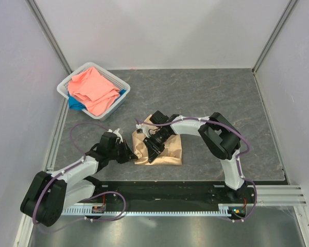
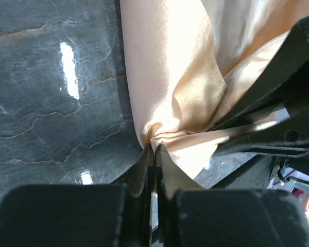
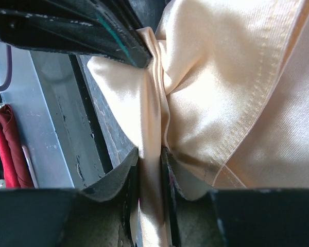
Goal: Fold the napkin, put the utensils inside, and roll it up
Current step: Roll the napkin with the utensil
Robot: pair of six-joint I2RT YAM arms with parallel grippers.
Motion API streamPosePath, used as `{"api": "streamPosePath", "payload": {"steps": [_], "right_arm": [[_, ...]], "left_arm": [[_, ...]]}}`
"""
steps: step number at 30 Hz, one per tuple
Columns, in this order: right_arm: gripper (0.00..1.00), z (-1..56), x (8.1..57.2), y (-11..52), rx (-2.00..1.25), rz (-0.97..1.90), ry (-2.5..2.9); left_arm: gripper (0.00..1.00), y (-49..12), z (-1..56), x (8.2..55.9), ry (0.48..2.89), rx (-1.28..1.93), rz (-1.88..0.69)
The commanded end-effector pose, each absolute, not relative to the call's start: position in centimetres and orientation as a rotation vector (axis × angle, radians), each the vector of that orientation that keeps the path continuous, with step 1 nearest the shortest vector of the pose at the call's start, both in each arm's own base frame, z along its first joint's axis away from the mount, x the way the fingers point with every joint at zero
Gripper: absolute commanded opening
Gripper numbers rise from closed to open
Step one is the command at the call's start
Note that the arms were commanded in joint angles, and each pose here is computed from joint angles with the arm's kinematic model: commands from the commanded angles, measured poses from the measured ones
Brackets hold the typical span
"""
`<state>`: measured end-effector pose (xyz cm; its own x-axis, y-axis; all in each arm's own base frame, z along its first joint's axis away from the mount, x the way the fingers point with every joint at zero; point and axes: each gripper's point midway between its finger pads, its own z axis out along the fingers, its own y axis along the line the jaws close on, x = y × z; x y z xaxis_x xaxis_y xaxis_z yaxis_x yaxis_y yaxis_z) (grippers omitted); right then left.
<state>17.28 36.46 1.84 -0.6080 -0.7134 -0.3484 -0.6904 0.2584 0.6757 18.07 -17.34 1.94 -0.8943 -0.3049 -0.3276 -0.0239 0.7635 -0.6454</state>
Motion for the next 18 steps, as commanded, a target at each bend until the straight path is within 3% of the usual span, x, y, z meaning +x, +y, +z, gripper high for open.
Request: {"api": "streamPosePath", "payload": {"steps": [1, 7, 11, 18], "right_arm": [[0.37, -0.2, 18.8, 33.7, 1.417, -1.017, -2.616], [0.58, 5.4, 20.7, 33.9, 1.536, -1.026, -2.769], [0.62, 8.9, 21.7, 33.6, 1.767, -0.911, -2.986], [0.64, 8.3, 19.8, 32.4, 2.082, -0.626, -3.19]], "left_arm": [[0.02, -17.5, 2.1, 18.5, 2.576, -0.242, -0.911], [0.02, -17.8, 2.1, 18.5, 2.639, -0.2, -0.902], [0.02, -18.1, 2.1, 18.4, 2.668, -0.189, -0.934], [0.02, -18.6, 2.8, 18.9, 2.694, -0.149, -0.989]]}}
